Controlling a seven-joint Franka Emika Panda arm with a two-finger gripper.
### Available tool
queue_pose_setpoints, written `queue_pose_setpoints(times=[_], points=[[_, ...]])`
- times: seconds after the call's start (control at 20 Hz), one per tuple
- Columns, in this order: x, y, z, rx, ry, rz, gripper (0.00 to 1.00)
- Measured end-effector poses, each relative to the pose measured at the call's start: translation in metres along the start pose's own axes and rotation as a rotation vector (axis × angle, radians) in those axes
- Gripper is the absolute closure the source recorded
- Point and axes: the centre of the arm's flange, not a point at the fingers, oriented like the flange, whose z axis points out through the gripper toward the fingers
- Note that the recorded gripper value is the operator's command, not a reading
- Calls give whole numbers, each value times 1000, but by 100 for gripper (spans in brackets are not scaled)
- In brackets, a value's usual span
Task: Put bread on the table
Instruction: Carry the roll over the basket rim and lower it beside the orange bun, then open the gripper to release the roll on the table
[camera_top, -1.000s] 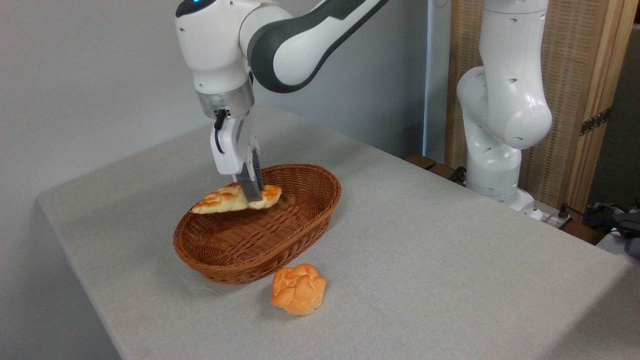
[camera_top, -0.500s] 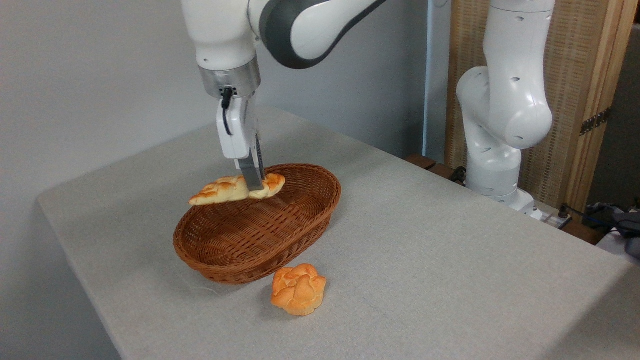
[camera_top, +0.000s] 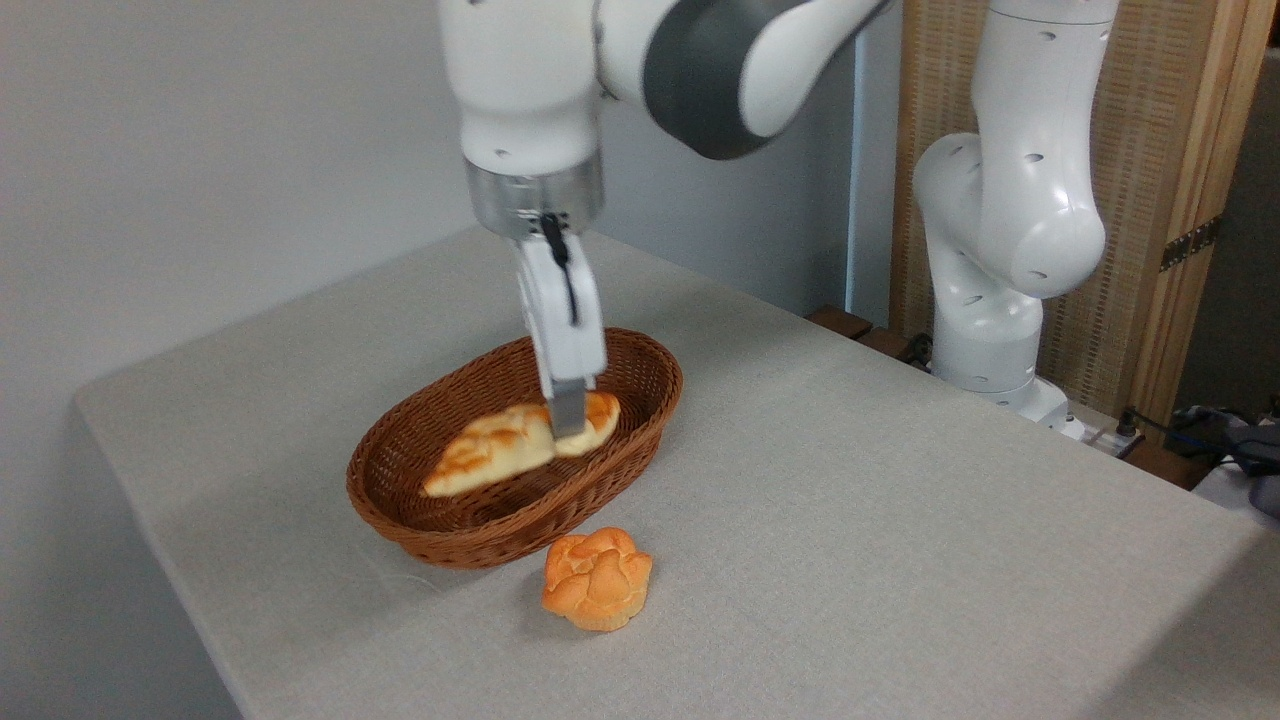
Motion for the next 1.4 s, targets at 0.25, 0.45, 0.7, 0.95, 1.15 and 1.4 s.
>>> queue_pose_setpoints(times=[0.25, 0.45, 0.7, 0.95, 1.15, 1.4], points=[[-39, -14, -6, 21, -35, -53, 81], [-74, -26, -9, 30, -50, -110, 77], [-97, -31, -6, 30, -78, -138, 3], [-95, -32, -1, 22, -89, -137, 1], [-93, -32, 0, 22, -90, -133, 0], [-70, -26, -3, 30, -90, -97, 0]])
